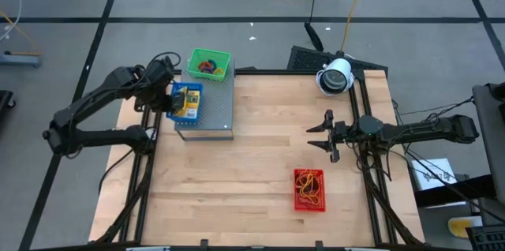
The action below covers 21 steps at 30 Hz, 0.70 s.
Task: Pick & Place Office Desk Supplies
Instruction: Put the blue bin on the shelf with crayons
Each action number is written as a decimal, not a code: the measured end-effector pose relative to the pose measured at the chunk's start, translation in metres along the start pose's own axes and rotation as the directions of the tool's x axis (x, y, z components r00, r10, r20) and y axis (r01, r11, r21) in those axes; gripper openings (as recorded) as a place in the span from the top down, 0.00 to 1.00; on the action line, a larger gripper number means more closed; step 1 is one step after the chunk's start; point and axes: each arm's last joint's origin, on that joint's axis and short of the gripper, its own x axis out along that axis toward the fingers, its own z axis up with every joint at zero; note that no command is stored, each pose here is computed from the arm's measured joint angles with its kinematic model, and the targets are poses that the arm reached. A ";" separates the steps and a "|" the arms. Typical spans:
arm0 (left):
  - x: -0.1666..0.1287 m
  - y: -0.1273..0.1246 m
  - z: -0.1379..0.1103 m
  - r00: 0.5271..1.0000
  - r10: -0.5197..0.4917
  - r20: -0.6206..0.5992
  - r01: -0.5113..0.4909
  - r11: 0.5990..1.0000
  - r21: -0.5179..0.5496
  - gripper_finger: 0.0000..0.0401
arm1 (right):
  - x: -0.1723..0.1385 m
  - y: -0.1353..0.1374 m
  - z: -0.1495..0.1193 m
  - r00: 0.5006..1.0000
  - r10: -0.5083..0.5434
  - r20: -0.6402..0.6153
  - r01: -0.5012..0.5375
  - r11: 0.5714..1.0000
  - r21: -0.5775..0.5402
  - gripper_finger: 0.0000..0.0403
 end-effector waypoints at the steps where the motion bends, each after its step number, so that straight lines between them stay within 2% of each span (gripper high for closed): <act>1: 0.001 0.000 0.002 1.000 0.004 -0.003 -0.004 1.000 -0.001 0.97 | 0.000 0.000 0.000 1.000 0.000 -0.001 0.000 1.000 0.000 0.55; 14: 0.005 0.000 0.016 1.000 0.003 0.030 -0.003 1.000 -0.001 0.98 | 0.000 0.000 0.000 1.000 0.000 -0.001 0.000 1.000 0.000 0.55; 21: 0.005 0.000 0.016 1.000 0.006 0.030 -0.006 1.000 0.006 0.91 | 0.000 0.000 0.000 1.000 0.000 -0.001 0.000 1.000 0.000 0.55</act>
